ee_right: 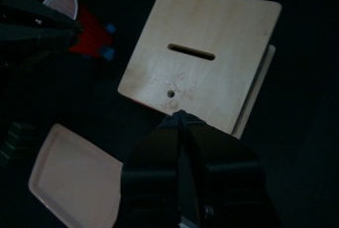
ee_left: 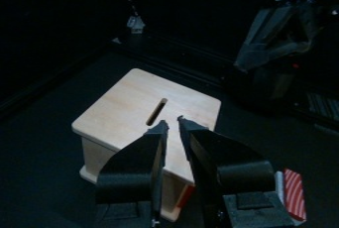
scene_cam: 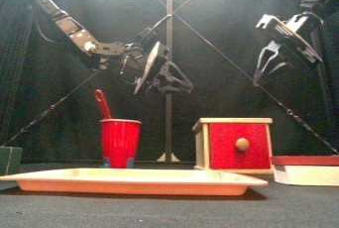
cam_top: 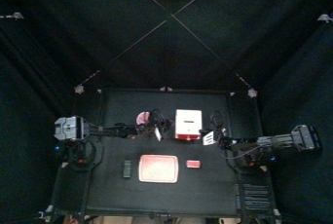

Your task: Grab drawer

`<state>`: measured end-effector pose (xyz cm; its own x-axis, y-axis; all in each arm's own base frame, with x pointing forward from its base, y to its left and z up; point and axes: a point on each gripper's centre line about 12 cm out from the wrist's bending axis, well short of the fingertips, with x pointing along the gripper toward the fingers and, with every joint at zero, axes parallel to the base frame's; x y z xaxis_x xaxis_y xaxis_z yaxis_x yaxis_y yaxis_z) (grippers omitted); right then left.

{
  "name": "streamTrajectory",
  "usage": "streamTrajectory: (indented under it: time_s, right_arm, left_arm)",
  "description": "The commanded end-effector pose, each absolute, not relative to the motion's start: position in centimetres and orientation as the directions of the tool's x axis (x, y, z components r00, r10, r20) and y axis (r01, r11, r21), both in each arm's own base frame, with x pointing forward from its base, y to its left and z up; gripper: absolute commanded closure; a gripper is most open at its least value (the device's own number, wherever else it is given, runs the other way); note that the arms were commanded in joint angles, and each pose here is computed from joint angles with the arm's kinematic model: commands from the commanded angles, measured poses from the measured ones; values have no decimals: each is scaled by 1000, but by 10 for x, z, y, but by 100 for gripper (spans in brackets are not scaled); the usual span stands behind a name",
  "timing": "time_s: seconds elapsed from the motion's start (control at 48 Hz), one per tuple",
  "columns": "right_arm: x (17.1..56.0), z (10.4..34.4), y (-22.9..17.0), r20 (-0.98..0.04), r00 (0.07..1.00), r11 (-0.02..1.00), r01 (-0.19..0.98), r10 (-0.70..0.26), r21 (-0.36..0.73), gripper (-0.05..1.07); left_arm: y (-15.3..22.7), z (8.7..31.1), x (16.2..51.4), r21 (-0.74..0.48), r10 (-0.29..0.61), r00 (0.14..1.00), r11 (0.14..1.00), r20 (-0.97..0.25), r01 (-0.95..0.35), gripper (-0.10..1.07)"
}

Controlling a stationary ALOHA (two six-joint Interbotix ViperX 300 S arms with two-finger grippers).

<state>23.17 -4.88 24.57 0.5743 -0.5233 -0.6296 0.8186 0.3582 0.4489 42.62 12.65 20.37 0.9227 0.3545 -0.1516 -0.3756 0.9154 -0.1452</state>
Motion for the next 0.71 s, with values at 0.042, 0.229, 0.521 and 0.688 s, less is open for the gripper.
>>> streamTrajectory:
  time_s: [0.042, 0.229, 0.521, 0.688]
  right_arm:
    - [242, 242, -43, -632, 569, 339, 822, -527, 458, 70]
    - [255, 225, -39, -656, 530, 330, 848, -537, 415, 62]
    - [271, 206, -32, -693, 488, 341, 871, -530, 353, 42]
    - [282, 197, -29, -714, 461, 339, 884, -527, 322, 29]
  left_arm:
    - [139, 213, 438, -114, 352, 925, 923, -142, -368, 36]
    - [149, 203, 448, -102, 361, 920, 920, -153, -378, 36]
    - [156, 196, 457, -101, 366, 916, 918, -164, -385, 36]
    - [155, 195, 458, -101, 361, 916, 919, -173, -382, 36]
